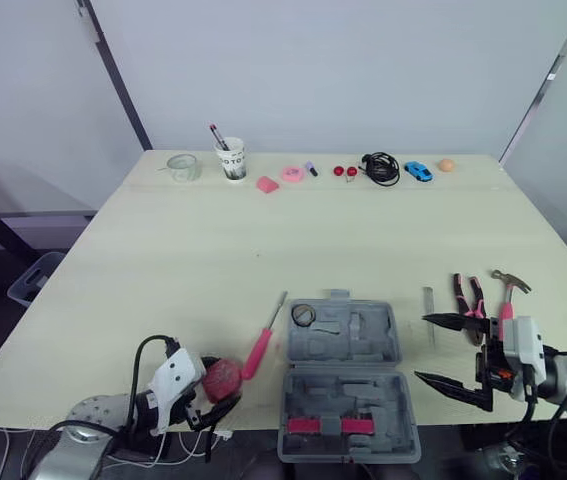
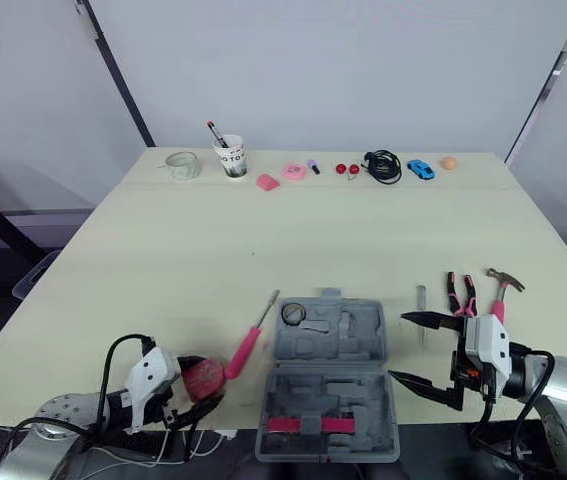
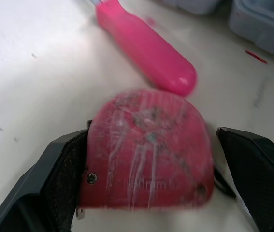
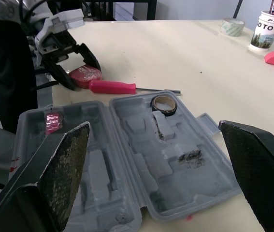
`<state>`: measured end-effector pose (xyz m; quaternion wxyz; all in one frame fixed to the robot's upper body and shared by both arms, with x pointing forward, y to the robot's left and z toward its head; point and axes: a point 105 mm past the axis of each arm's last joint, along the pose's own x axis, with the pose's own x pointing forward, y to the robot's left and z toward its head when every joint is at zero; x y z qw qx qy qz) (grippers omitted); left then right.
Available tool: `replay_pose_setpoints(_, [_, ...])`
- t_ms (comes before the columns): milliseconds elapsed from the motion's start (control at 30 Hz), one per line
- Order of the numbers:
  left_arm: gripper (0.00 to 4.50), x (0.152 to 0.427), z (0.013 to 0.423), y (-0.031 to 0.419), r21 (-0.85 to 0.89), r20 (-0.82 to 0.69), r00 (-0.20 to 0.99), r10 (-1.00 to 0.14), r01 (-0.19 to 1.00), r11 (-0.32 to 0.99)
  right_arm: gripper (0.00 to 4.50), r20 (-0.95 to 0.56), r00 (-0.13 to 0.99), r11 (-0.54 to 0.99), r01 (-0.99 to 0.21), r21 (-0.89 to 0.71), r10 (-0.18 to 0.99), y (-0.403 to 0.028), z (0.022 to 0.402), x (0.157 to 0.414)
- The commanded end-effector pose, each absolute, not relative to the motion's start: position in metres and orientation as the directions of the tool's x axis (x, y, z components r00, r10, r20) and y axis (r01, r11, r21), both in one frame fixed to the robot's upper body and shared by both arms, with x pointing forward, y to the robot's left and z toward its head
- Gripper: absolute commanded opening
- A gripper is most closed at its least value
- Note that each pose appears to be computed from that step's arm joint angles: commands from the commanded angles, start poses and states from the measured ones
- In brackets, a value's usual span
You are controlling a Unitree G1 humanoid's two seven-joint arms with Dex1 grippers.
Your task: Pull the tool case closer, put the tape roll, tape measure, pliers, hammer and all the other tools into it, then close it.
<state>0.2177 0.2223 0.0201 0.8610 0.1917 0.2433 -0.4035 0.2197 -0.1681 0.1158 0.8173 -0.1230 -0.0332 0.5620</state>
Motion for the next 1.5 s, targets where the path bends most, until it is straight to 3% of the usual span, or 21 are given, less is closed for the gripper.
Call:
replay_pose_setpoints(33, [4.46, 0.217, 0.022, 0.214, 0.132, -0.599, 0.533, -0.597, 0.802, 0.583, 4.5, -0.064, 0.365, 0.336, -0.902, -0.271, 0.929, -0.165, 0.121, 0.219])
replay_pose_setpoints(133, [4.46, 0.227, 0.026, 0.211, 0.142, -0.585, 0.565, -0.581, 0.777, 0.613, 4.5, -0.063, 0.368, 0.339, -0.901, -0.272, 0.928, -0.165, 0.121, 0.22])
replay_pose_setpoints(367, [4.46, 0.221, 0.019, 0.211, 0.112, -0.619, 0.528, -0.581, 0.792, 0.601, 4.5, -0.063, 0.377, 0.347, -0.895, -0.279, 0.924, -0.167, 0.122, 0.22])
replay_pose_setpoints(467, [3.81, 0.222, 0.018, 0.212, 0.114, -0.617, 0.536, -0.577, 0.786, 0.608, 4.5, -0.063, 0.383, 0.352, -0.893, -0.28, 0.922, -0.167, 0.121, 0.22])
replay_pose_setpoints(533, [3.04, 0.222, 0.017, 0.211, 0.113, -0.621, 0.53, -0.577, 0.79, 0.603, 4.5, -0.063, 0.383, 0.352, -0.893, -0.28, 0.922, -0.167, 0.122, 0.22])
replay_pose_setpoints(733, [3.04, 0.226, 0.022, 0.212, 0.14, -0.6, 0.538, -0.592, 0.799, 0.585, 4.5, -0.057, 0.386, 0.358, -0.893, -0.273, 0.921, -0.168, 0.124, 0.222])
replay_pose_setpoints(1033, [3.04, 0.256, 0.083, 0.214, 0.263, -0.583, 0.448, -0.678, 0.893, 0.364, 4.5, -0.022, 0.354, 0.344, -0.92, -0.187, 0.935, -0.158, 0.137, 0.223])
replay_pose_setpoints(1267, [3.04, 0.28, 0.121, 0.194, 0.338, -0.593, 0.335, -0.732, 0.929, 0.152, 4.5, -0.017, 0.402, 0.402, -0.916, 0.005, 0.916, -0.151, 0.144, 0.23])
replay_pose_setpoints(1500, [3.04, 0.311, 0.158, 0.126, 0.399, -0.511, 0.188, -0.839, 0.916, -0.038, 4.5, -0.101, 0.42, 0.43, -0.854, 0.294, 0.902, -0.125, 0.149, 0.236])
